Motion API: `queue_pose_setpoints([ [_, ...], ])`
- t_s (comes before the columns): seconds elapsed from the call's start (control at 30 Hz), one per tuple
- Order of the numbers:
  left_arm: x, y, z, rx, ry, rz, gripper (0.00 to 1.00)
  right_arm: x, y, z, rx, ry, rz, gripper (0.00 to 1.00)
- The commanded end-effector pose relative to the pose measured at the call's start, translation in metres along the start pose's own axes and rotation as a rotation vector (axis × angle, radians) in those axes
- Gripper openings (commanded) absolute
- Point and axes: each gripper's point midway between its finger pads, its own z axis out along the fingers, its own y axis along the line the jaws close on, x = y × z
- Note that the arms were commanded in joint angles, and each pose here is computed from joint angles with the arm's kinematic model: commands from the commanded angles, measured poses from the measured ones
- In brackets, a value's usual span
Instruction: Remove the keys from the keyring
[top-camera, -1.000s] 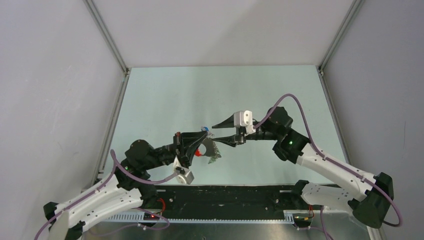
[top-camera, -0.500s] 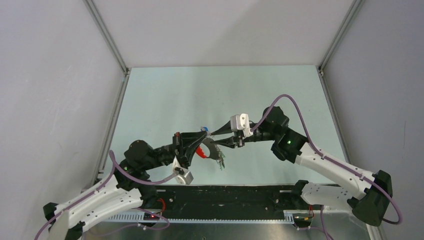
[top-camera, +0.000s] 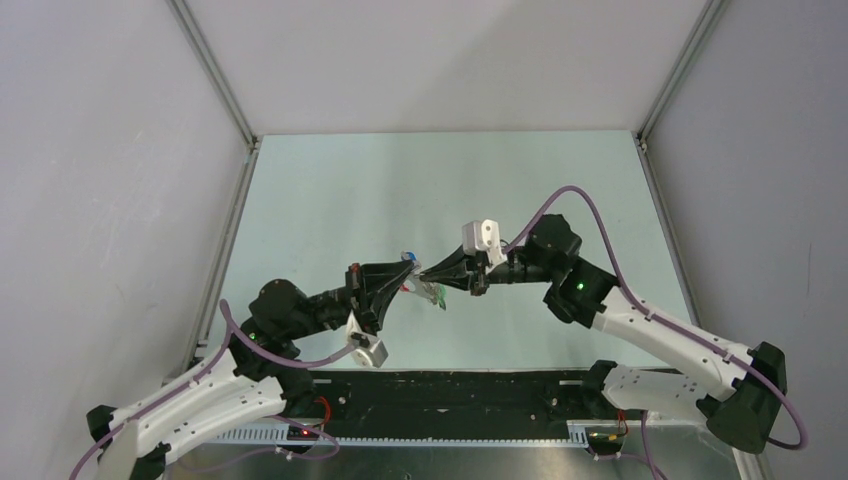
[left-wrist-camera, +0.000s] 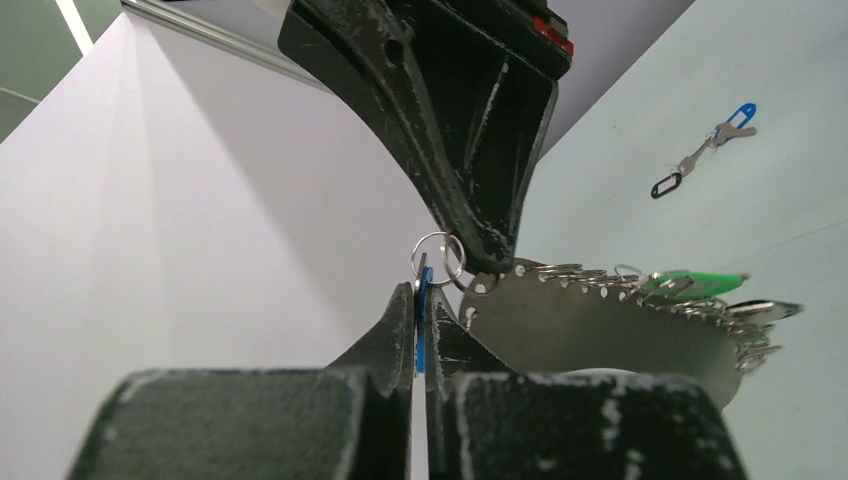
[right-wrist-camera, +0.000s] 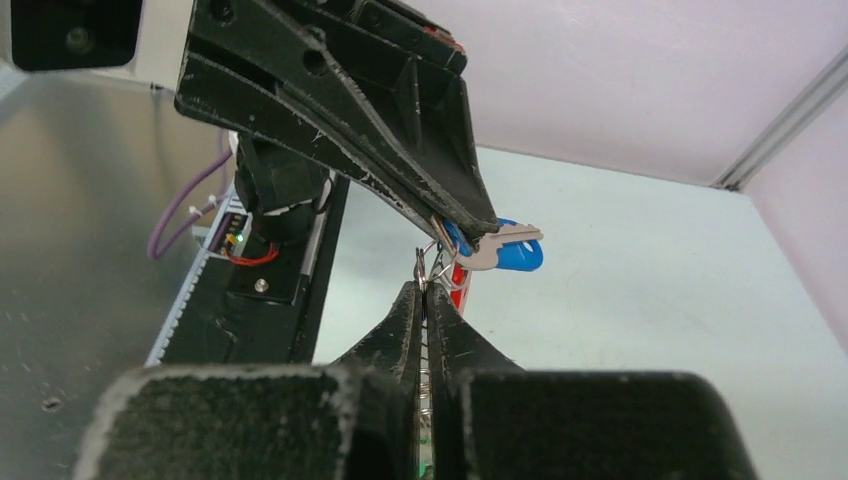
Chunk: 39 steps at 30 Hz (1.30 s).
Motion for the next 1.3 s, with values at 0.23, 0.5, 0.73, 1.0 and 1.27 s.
queue_pose_setpoints([
  [0.23,-0.013,0.035,-0.004,-0.101,-0.027,0.038,0.0,-0.075,-0.014,-0.027,0.205,-0.421,0.289,0.0],
  [0.5,-0.013,0.035,-0.004,-0.101,-0.026,0.039,0.0,-0.056,-0.029,-0.051,0.372,-0.592,0.474,0.0],
  [0.73,-0.015,0.035,-0.005,-0.102,-0.035,0.039,0.0,-0.037,-0.012,-0.04,0.288,-0.405,0.255,0.59],
  [1.0,-0.018,0.036,-0.005,-0.101,-0.047,0.04,0.0,-0.027,-0.015,-0.031,0.238,-0.18,-0.024,0.59],
  [1.27,-0.019,0.036,-0.005,-0.1,-0.054,0.039,0.0,-0.024,-0.02,-0.016,0.161,-0.073,-0.156,0.49],
])
